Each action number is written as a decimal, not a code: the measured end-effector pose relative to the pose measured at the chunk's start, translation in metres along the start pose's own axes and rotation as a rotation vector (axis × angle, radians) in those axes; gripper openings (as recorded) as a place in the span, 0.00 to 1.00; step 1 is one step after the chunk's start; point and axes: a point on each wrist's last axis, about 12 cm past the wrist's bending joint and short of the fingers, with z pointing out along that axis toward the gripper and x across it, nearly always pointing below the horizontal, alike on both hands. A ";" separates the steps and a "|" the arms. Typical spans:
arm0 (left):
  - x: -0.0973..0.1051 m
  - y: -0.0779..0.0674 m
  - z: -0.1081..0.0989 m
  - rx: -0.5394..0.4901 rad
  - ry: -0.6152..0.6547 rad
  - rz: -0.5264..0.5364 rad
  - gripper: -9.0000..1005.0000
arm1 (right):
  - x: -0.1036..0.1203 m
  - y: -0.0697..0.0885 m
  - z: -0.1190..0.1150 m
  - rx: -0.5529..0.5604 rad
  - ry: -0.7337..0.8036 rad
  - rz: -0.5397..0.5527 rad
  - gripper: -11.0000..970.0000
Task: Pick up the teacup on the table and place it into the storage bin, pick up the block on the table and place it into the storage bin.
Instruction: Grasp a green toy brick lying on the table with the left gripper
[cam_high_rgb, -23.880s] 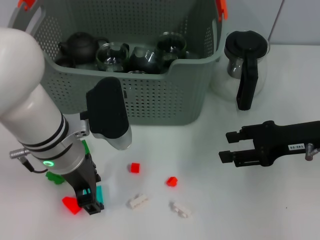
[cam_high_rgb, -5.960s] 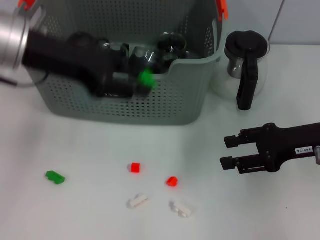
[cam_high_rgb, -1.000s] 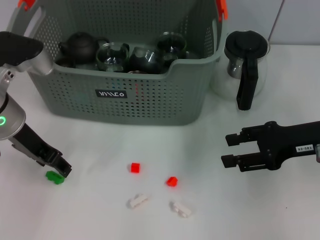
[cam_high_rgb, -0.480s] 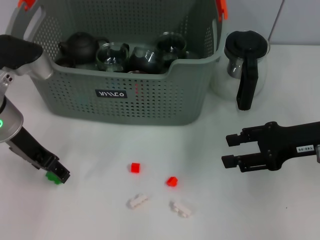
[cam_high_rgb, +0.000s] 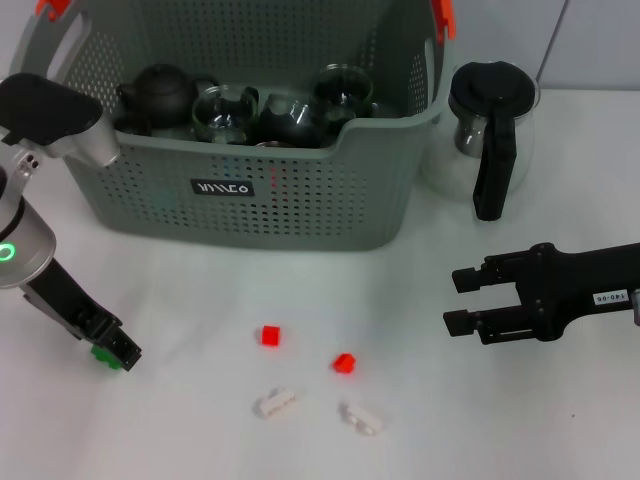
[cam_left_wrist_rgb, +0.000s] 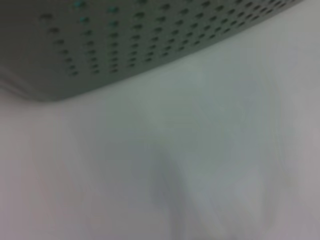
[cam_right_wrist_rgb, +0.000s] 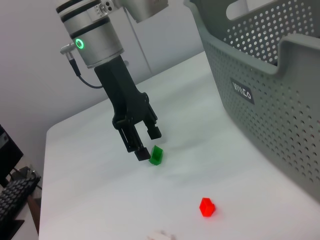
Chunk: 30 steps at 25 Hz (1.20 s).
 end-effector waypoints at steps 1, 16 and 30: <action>0.000 0.000 0.001 -0.002 0.000 0.003 0.79 | 0.000 0.000 0.000 0.000 0.000 0.000 0.73; -0.001 0.004 0.008 -0.007 0.017 -0.090 0.75 | 0.001 0.000 0.000 -0.003 0.000 0.003 0.72; 0.000 0.005 0.014 -0.011 0.029 -0.080 0.72 | 0.004 0.001 0.000 -0.002 -0.001 0.012 0.72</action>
